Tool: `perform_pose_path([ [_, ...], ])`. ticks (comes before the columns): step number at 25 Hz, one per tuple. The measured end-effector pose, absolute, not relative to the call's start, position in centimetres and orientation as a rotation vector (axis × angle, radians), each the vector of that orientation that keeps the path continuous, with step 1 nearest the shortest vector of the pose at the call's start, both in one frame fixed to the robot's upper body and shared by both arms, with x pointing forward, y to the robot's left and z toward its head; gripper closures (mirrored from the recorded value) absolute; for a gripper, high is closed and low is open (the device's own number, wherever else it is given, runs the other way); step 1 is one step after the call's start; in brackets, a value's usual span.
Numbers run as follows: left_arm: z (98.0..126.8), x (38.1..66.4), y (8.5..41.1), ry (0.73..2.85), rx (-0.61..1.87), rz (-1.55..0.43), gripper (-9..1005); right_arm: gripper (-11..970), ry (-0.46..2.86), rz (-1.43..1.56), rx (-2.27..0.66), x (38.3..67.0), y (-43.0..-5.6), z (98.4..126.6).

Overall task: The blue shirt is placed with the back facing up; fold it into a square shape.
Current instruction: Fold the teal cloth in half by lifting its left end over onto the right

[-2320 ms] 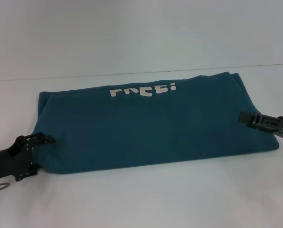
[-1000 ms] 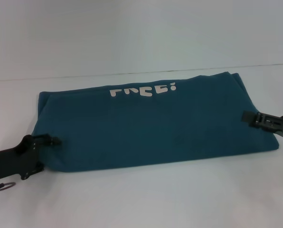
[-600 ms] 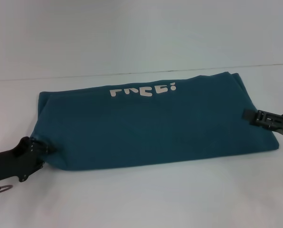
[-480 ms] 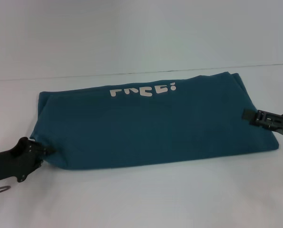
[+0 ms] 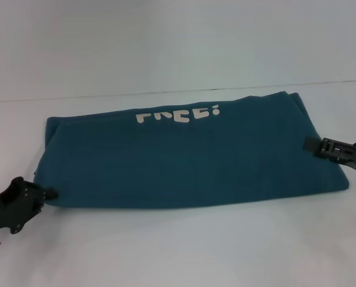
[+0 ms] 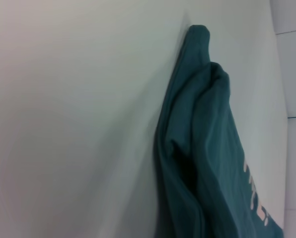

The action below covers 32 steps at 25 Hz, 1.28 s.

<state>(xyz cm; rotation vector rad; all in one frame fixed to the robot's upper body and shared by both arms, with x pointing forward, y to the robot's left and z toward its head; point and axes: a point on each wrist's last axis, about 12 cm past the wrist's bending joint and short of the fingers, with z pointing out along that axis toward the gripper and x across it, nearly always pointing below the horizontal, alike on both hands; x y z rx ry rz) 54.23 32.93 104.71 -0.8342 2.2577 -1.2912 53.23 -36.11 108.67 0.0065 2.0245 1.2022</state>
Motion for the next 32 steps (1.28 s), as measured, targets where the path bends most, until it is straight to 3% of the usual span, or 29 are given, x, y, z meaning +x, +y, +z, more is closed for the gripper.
perform_pose_path([
  [17,103.5,49.5,36.4,2.12,-0.914,-1.285,988,125,2.037,1.21,0.044,53.3,-35.9,108.4],
  [32,104.0,49.1,36.3,2.124,-0.834,-1.313,988,127,2.042,1.206,0.059,53.3,-35.2,107.8],
])
